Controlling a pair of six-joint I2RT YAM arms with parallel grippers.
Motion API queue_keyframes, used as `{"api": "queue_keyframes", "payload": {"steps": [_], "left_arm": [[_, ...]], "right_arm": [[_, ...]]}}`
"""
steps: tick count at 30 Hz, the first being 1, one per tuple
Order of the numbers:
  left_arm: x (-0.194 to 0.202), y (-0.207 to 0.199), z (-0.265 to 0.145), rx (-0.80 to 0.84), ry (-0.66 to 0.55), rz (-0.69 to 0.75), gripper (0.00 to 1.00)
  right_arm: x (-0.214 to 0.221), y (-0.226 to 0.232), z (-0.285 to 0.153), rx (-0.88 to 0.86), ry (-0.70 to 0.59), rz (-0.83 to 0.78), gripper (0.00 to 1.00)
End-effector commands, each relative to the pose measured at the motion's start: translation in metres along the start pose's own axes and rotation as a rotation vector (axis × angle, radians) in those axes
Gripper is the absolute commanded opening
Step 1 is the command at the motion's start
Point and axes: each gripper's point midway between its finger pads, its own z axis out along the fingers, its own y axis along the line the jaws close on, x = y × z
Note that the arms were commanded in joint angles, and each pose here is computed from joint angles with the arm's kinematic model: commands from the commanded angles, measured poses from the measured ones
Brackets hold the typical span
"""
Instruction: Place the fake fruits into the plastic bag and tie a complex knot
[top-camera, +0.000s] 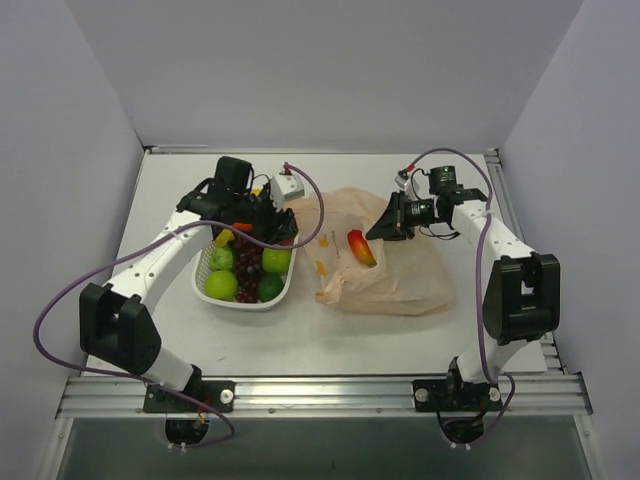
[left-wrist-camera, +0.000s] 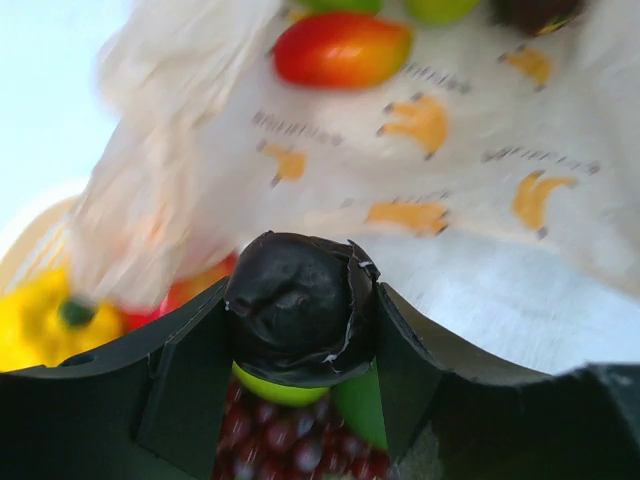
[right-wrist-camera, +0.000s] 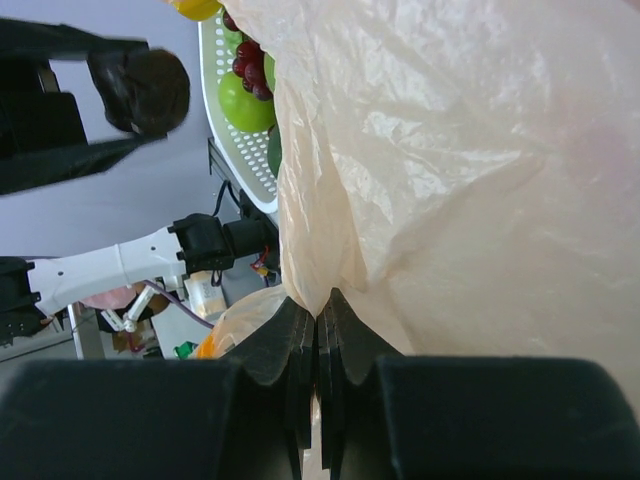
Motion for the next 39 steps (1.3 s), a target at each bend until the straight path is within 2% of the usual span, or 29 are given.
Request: {"api": "queue_keyframes", "payload": {"steps": [1, 3, 7, 11, 15, 17, 22, 27, 30, 34, 39], "left_arm": [[-0.057, -0.040, 0.029, 0.134, -0.146, 0.089, 0.50], [-0.068, -0.058, 0.050, 0.166, -0.163, 0.102, 0.50], [-0.101, -0.051, 0.108, 0.115, -0.262, 0.136, 0.50], [-0.133, -0.033, 0.128, 0.070, -0.375, 0.084, 0.84], [-0.143, -0.039, 0.113, 0.095, -0.392, 0.091, 0.97], [-0.128, -0.044, 0.101, 0.121, -0.348, 0.081, 0.98], [-0.101, -0.044, 0.031, 0.093, -0.285, 0.025, 0.97], [-0.039, 0.009, -0.038, -0.111, -0.156, -0.045, 0.97], [-0.008, 0.036, -0.065, -0.188, -0.116, -0.085, 0.95], [0.022, 0.044, -0.063, -0.189, -0.071, -0.105, 0.92], [0.036, 0.058, -0.042, -0.175, -0.032, -0.133, 0.90]], "right_arm": [[-0.008, 0.017, -0.004, -0.037, -0.001, -0.029, 0.00], [-0.010, 0.019, -0.006, -0.040, -0.008, -0.035, 0.00], [-0.012, 0.026, -0.011, -0.058, -0.018, -0.042, 0.00], [-0.017, 0.031, -0.023, -0.065, -0.048, -0.061, 0.00], [-0.018, 0.026, -0.024, -0.069, -0.045, -0.041, 0.00], [-0.016, 0.023, -0.023, -0.066, -0.036, -0.032, 0.00], [-0.014, 0.015, -0.019, -0.046, -0.030, -0.021, 0.00], [-0.013, 0.010, -0.017, -0.028, -0.031, -0.031, 0.00], [-0.012, 0.006, -0.014, -0.014, -0.025, -0.029, 0.00], [-0.013, 0.003, -0.013, 0.008, -0.032, -0.034, 0.00], [-0.014, 0.003, -0.013, 0.016, -0.038, -0.039, 0.00]]}}
